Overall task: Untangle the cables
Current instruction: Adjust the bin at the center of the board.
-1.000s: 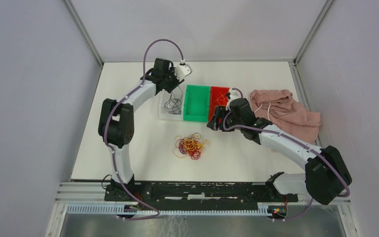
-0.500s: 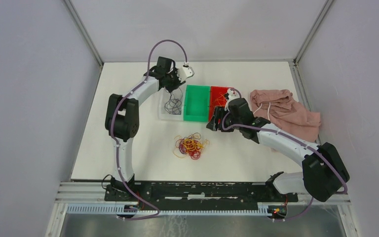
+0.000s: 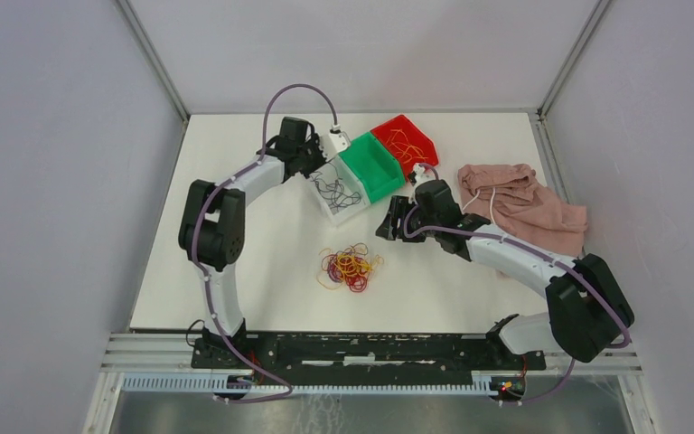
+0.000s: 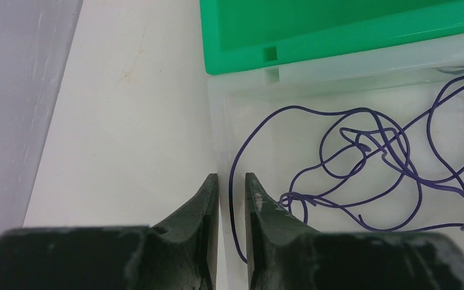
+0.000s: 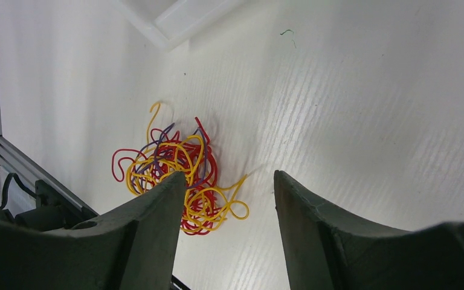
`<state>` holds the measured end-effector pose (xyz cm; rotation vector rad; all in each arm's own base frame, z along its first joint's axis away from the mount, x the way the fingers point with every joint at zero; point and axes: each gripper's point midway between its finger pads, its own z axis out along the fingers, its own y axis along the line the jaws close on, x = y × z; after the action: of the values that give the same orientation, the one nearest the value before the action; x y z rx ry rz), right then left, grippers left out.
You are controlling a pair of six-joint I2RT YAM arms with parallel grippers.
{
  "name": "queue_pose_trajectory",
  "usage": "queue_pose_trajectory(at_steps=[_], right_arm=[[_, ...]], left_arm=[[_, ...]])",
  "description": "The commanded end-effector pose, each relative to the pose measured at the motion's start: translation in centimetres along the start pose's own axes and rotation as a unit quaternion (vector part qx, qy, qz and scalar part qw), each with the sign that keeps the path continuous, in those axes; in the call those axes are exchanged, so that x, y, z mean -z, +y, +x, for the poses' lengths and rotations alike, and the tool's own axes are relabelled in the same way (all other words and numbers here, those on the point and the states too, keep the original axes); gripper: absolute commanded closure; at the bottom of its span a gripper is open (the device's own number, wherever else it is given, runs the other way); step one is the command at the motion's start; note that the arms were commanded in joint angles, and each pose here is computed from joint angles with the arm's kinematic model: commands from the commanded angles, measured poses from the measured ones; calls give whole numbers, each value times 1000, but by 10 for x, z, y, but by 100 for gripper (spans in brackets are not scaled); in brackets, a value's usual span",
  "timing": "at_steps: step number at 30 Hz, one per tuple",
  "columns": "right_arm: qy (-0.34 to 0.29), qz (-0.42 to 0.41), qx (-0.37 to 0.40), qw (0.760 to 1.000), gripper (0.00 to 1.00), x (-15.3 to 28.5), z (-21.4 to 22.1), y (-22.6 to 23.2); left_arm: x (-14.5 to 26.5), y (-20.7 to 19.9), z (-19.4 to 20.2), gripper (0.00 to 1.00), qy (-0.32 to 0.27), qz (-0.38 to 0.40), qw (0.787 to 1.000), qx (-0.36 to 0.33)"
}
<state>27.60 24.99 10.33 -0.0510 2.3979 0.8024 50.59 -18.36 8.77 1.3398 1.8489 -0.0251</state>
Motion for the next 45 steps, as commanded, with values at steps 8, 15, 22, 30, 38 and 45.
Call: queue_pose_trajectory(at_steps=[8,15,22,30,38,45], right_arm=[[-40,-28,10,999,38,0,-36,24],[-58,-12,34,998,38,-15,-68,26],[-67,12,81,994,39,-53,-117,28],[-37,25,117,992,44,-112,-138,22],[-25,-4,71,997,55,-126,-110,23],[-34,-18,37,999,59,-129,-82,43]], left_arm=[[32,3,-28,43,-38,3,993,-109],[45,-6,-32,41,-48,15,993,-107],[61,-25,-33,44,-58,34,997,-50],[89,-50,-44,43,-72,78,994,34],[76,-67,-22,46,-53,77,992,86],[86,-68,-10,44,-37,48,993,99]])
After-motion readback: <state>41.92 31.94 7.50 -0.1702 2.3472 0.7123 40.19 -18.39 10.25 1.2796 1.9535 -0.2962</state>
